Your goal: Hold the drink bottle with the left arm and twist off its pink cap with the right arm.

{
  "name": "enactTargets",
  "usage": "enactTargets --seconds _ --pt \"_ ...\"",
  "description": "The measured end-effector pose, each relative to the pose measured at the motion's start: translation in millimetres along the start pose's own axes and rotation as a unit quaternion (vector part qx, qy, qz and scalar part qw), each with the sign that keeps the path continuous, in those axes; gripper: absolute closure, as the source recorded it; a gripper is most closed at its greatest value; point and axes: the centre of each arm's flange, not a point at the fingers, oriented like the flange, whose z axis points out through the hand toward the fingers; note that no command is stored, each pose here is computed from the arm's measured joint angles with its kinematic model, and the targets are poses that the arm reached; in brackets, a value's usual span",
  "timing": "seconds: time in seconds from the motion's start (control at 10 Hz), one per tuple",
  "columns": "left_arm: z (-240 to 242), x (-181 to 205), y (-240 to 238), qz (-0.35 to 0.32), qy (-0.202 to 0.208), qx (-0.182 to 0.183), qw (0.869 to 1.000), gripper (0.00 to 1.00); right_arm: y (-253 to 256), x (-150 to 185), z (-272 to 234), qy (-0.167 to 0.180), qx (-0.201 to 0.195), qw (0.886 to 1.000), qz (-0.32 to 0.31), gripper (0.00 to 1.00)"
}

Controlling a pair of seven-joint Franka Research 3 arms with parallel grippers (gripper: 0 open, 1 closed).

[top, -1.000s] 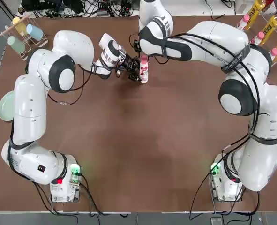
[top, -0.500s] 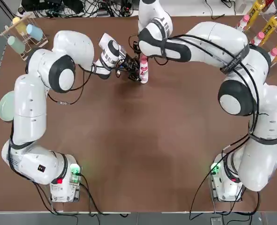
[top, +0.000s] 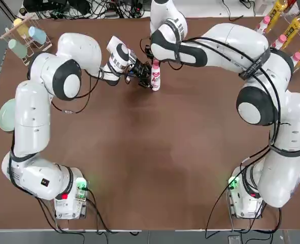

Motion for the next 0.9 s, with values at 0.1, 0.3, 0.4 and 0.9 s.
enactTargets --seconds 0.1,0.3,0.4,0.9 --pt "-0.2 0.4 -0.2 -0.001 -0.001 0.001 1.000 0.43 -0.1 -0.2 0.0 0.000 0.000 1.000 -0.003 0.57" --pt "-0.9 1.1 -0.4 -0.003 -0.003 0.003 1.000 0.45 -0.6 -1.2 0.1 -0.001 -0.001 1.000 -0.013 0.57" --pt "-1.0 1.2 -0.4 -0.003 -0.003 0.003 1.000 0.45 -0.9 -1.7 0.1 0.000 -0.001 1.000 -0.024 0.57" --pt "-1.3 1.4 -0.3 -0.004 -0.003 0.003 1.000 0.45 -2.1 -2.9 -0.5 0.001 0.000 0.991 -0.136 0.57"
